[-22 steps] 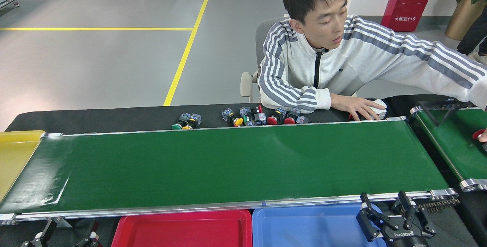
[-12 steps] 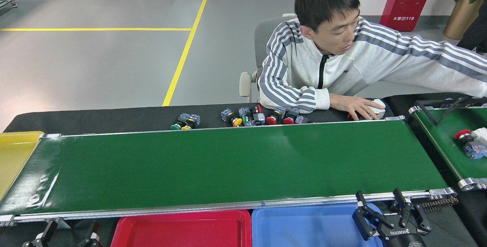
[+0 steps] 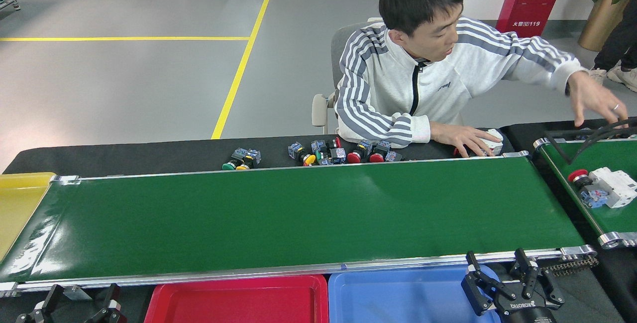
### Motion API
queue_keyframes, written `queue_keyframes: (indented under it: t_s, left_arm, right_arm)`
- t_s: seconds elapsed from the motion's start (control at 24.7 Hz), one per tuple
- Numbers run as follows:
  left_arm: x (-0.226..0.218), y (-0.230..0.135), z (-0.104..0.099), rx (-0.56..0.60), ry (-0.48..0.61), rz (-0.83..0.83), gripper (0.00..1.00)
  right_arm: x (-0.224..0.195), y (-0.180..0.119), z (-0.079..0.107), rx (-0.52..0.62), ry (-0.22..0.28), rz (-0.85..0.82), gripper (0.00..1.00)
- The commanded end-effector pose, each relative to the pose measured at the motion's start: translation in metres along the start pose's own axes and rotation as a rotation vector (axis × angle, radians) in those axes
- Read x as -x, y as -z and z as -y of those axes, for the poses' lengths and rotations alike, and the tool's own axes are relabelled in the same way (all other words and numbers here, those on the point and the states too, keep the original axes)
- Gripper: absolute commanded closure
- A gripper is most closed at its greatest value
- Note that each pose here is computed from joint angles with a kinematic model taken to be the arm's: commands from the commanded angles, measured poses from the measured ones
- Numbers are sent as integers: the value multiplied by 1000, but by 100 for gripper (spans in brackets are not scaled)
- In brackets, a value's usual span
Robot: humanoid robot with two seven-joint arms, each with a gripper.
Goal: Pick switch part from conveyor to tray
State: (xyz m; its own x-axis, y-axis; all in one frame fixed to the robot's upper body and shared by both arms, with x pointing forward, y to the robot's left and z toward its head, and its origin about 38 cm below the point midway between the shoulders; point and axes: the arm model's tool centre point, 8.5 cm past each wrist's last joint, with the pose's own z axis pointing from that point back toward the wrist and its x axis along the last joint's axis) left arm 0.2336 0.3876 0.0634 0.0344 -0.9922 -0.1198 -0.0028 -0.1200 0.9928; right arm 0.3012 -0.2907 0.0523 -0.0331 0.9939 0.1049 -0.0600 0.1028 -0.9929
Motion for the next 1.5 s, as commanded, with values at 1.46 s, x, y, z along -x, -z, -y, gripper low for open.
queue_keyframes:
  t_s: [1.46]
  left_arm:
    - [6,5,-9,-34,18,-5,0]
  right_arm:
    - [28,87,-6,-153,-33,-69,0]
